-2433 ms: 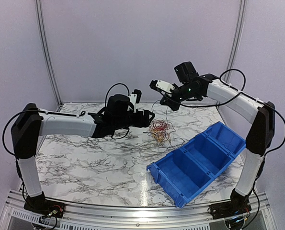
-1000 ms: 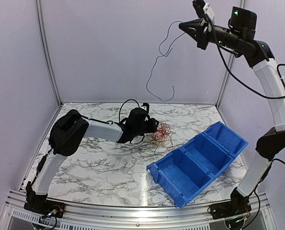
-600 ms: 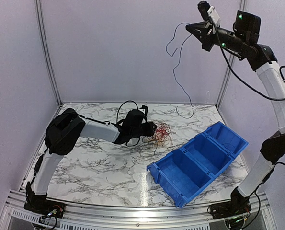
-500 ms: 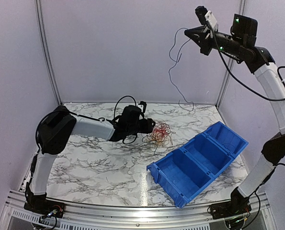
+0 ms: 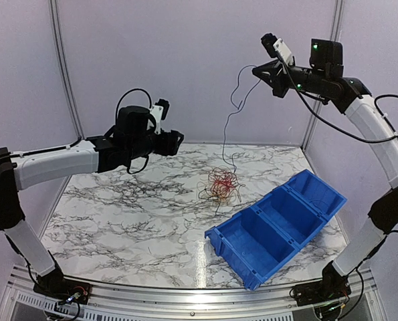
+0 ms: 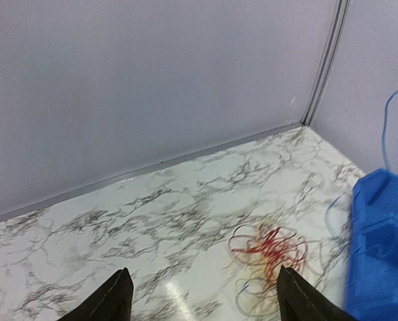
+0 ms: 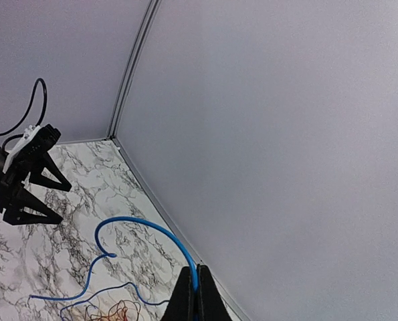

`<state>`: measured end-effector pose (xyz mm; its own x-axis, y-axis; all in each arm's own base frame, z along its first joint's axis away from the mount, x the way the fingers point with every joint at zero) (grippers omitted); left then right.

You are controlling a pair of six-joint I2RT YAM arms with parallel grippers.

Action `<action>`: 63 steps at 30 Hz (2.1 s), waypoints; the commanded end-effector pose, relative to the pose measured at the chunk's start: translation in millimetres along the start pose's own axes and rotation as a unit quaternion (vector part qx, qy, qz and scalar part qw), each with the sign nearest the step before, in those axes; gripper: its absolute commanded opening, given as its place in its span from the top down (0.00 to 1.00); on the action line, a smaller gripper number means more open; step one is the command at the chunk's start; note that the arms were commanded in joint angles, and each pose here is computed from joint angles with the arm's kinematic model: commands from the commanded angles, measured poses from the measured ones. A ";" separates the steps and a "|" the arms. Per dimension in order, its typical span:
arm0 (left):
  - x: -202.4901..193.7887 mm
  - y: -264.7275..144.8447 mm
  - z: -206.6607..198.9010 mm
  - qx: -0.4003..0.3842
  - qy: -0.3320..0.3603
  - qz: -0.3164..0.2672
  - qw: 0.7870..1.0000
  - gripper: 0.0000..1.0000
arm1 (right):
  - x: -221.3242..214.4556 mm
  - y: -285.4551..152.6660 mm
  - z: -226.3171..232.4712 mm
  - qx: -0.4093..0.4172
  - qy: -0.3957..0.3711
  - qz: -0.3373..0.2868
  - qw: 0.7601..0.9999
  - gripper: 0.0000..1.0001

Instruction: Untangle the cables

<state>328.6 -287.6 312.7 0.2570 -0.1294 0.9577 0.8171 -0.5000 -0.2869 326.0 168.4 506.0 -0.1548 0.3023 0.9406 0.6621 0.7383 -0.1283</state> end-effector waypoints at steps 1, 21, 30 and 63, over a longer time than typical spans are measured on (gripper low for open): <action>-53.9 -13.7 22.9 0.050 0.090 0.113 0.988 0.20 | -5.2 5.7 -7.6 -0.015 0.014 0.001 1.000 1.00; -54.5 -20.4 79.5 0.074 -0.019 0.073 0.994 0.14 | -43.9 19.3 -46.2 -0.049 0.042 0.049 0.997 1.00; -56.6 -18.6 85.9 0.078 -0.026 0.076 0.994 0.14 | -48.8 14.6 -55.4 -0.065 0.053 0.049 0.995 1.00; -53.2 -21.7 100.6 0.082 -0.054 0.072 0.993 0.14 | -66.6 17.4 -50.9 -0.063 0.062 0.072 0.993 1.00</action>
<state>345.7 -186.2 247.1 0.4593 -0.1305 0.8787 0.8164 -0.3277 -0.4754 395.9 136.4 439.1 0.0766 0.3385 0.9378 0.7350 0.6164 -0.2826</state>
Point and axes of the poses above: each gripper's point midway between its finger pads, its own y axis out along the fingers, its own z axis along the line the jaws close on, x = y × z, the point moved 10 cm from there along -y, back along the fingers, and after that the axes turned 5 degrees about y, right-handed, at the moved point
